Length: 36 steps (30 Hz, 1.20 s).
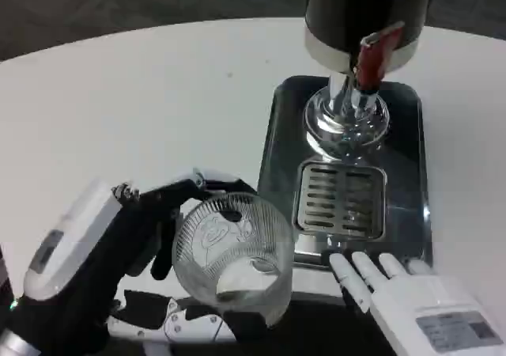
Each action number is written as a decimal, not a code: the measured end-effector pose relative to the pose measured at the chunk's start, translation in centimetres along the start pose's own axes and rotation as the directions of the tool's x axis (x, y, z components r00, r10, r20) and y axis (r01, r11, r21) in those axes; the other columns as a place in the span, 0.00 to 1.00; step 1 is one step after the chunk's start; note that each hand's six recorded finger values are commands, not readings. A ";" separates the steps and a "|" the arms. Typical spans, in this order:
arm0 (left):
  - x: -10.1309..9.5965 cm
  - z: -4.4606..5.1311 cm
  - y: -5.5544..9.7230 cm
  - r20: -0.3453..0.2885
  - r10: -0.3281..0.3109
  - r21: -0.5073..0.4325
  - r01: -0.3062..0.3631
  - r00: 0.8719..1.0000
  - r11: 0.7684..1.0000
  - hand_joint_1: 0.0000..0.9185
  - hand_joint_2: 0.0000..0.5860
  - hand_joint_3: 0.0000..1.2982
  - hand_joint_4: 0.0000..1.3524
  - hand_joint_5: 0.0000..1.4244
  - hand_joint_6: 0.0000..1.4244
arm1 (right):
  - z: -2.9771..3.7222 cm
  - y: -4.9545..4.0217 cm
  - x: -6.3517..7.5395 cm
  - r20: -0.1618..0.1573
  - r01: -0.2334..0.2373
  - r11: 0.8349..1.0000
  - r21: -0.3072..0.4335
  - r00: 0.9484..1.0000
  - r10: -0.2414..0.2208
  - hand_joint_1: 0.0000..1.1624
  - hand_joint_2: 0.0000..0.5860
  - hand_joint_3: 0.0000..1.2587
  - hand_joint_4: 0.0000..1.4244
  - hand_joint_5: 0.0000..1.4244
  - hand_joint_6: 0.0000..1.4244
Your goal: Grasp the cup under the faucet to collect the drink, then remove the cup.
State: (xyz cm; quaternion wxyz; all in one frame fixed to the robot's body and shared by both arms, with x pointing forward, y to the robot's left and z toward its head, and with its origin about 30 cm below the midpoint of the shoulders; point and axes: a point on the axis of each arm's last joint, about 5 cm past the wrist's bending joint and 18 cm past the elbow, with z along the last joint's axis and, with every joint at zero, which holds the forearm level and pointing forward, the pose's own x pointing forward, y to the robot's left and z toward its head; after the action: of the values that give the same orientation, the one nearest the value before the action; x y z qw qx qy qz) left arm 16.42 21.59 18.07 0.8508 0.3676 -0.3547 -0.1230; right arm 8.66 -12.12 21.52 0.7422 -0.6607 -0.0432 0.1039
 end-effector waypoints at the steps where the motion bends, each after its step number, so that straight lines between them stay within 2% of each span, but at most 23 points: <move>1: 0.0 0.00 0.0 -0.001 -0.001 0.000 0.001 1.000 1.000 0.74 0.00 0.72 0.78 0.89 1.00 | 0.00 0.00 0.0 0.000 0.000 1.000 0.000 1.000 0.000 0.41 0.77 0.00 0.00 0.00 0.00; 15: -0.1 0.02 0.0 -0.001 -0.011 -0.012 0.011 1.000 1.000 0.75 0.00 0.72 0.79 0.90 1.00 | 0.04 -0.03 0.0 -0.017 -0.006 1.000 -0.026 1.000 0.005 0.41 0.77 0.00 0.00 0.00 0.00; 29: 0.2 -0.04 0.0 0.005 -0.006 -0.016 0.006 1.000 1.000 0.75 0.00 0.72 0.79 0.90 1.00 | -0.01 -0.05 0.0 -0.022 -0.008 1.000 -0.016 1.000 0.007 0.41 0.77 0.01 0.00 0.00 0.00; 36: 1.2 -0.72 0.1 -0.013 0.014 -0.020 -0.014 1.000 1.000 0.75 0.00 0.72 0.79 0.89 1.00 | -0.15 -0.02 0.0 -0.018 0.034 0.999 0.021 0.999 -0.033 0.42 0.77 0.02 0.00 0.00 0.00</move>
State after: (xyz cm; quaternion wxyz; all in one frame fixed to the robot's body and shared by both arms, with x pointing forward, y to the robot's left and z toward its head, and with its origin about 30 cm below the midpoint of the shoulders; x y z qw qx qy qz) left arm 17.74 21.52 18.40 0.8577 0.3573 -0.3504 -0.1180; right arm 8.70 -12.27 21.52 0.7512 -0.6527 -0.0466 0.0862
